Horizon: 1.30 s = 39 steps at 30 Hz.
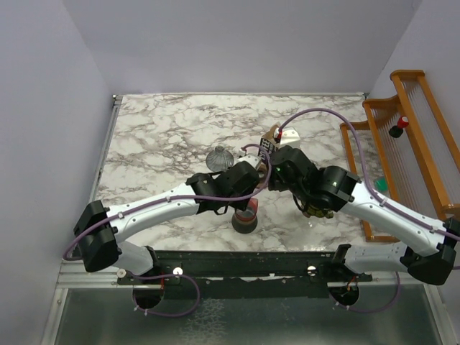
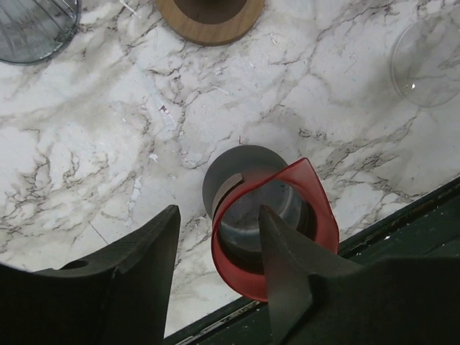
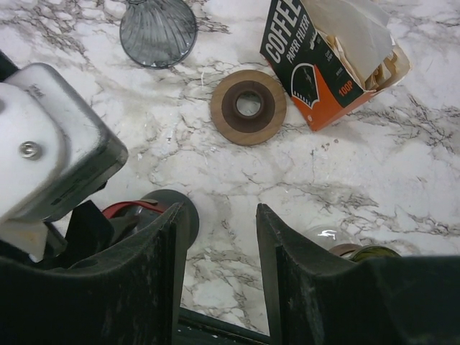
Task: Place the coffee filter in the dripper
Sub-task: Place the coffee server at the center of the board, then pick up the dripper holder from the center of the board.
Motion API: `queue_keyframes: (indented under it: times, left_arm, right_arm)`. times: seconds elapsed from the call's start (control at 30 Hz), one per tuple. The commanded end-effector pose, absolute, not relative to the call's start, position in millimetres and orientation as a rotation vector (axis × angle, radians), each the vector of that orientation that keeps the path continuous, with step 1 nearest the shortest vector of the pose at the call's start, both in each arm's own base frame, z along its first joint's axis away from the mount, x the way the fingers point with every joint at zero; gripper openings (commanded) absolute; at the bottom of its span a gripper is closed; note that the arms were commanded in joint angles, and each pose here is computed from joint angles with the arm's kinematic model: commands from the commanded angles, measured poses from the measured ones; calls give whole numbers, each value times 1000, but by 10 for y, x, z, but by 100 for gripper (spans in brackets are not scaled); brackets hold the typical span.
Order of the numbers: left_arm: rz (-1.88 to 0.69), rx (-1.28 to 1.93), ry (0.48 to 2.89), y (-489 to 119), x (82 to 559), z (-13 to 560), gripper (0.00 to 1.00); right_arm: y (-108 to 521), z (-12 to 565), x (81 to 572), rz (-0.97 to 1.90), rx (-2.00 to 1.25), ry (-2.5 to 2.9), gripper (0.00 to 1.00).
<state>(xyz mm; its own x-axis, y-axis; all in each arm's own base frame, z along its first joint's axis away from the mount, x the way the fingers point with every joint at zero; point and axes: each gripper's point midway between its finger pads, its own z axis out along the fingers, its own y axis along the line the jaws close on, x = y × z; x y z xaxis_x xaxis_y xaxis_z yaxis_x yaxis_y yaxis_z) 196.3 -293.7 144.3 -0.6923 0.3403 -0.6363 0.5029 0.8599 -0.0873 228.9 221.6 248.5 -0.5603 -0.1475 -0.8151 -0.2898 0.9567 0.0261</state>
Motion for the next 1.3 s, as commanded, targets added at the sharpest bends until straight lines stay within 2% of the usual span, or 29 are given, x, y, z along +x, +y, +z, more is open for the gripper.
queue_keyframes:
  times: [0.0, 0.3, 0.57, 0.87, 1.27]
  left_arm:
    - [-310, 577, 2265, -2826, 2194, 1845, 52]
    - [-307, 422, 2205, -2302, 2621, 2130, 56]
    - [-305, 257, 2073, -1905, 2879, 2268, 57]
    - [-341, 206, 1952, -1723, 2845, 2377, 57]
    - [-347, 238, 2010, -1787, 2863, 2189, 57]
  right_arm:
    - [2272, 2418, 2320, 184, -316, 2180, 48]
    - [2440, 2173, 2548, 213, -338, 2232, 48]
    - [2469, 1712, 2896, 203, -331, 2345, 47]
    - [2494, 1180, 3202, 187, -333, 2451, 45]
    - [2514, 768, 3473, 169, -313, 2506, 42]
